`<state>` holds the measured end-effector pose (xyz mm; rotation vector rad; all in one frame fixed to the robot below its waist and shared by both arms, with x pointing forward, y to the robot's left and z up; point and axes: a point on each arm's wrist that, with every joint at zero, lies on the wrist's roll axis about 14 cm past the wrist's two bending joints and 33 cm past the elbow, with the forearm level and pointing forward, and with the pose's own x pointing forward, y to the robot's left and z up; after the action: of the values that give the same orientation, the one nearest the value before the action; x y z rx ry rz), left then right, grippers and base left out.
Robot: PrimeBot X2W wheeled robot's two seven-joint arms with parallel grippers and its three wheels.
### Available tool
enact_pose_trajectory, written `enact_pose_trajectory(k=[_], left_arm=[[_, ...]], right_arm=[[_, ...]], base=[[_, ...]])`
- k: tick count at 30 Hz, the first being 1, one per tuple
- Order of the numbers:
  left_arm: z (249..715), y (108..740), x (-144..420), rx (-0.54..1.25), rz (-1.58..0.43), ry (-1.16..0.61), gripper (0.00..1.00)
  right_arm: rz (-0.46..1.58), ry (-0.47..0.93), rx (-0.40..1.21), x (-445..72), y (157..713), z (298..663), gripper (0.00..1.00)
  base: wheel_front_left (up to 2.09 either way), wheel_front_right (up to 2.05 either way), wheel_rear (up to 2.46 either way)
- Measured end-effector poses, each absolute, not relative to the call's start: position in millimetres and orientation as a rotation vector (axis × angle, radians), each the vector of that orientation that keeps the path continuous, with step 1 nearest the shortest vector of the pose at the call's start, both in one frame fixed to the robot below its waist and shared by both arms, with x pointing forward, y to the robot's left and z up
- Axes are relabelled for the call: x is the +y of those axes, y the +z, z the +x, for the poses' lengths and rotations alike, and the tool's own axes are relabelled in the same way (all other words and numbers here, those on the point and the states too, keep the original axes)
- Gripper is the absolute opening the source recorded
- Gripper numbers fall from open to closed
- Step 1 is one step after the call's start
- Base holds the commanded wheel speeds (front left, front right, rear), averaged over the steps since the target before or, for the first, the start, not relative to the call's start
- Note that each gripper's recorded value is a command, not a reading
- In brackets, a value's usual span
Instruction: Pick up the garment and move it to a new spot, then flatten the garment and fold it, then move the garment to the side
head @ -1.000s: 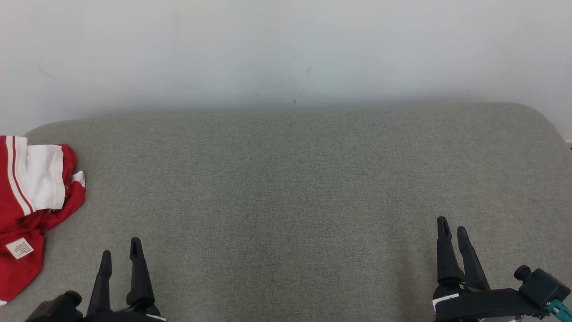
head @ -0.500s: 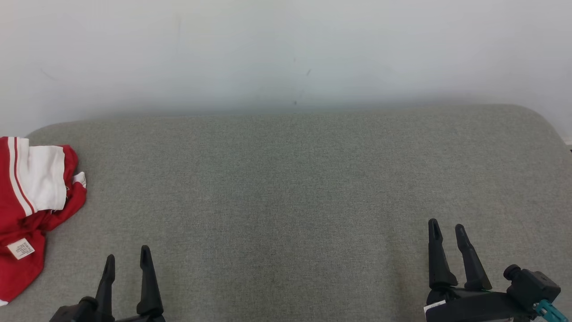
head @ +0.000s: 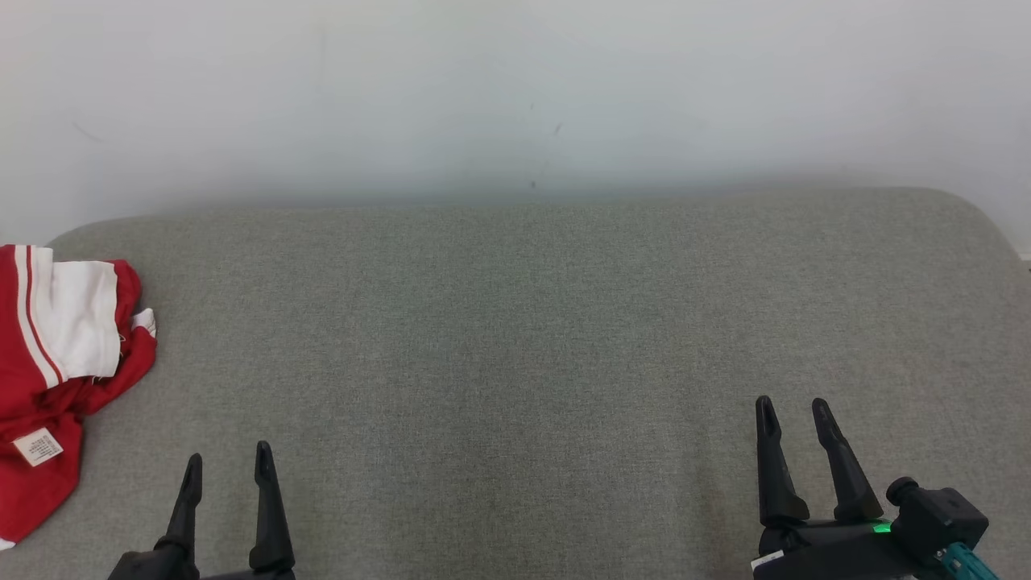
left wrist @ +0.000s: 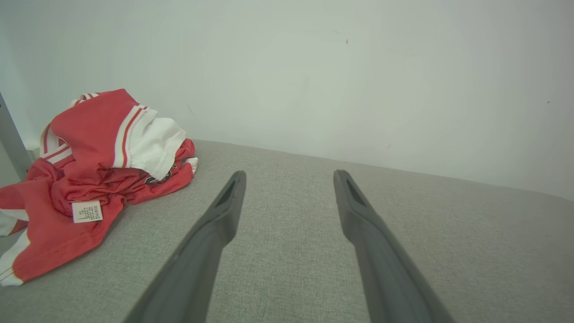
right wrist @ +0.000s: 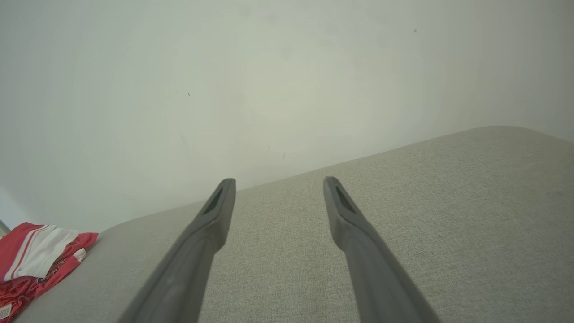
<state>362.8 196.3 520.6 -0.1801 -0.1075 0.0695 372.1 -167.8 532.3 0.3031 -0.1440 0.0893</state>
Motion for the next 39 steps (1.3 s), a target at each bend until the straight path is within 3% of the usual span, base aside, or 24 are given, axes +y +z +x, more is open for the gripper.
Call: enact_pose_trajectory(k=[39], left_arm=[[350,509,220,-0.093,-0.05,0.148,1.0]], right_arm=[[0.131,0.051,-0.129,-183,520,366,1.0]], base=[[0.0,0.0,0.0]])
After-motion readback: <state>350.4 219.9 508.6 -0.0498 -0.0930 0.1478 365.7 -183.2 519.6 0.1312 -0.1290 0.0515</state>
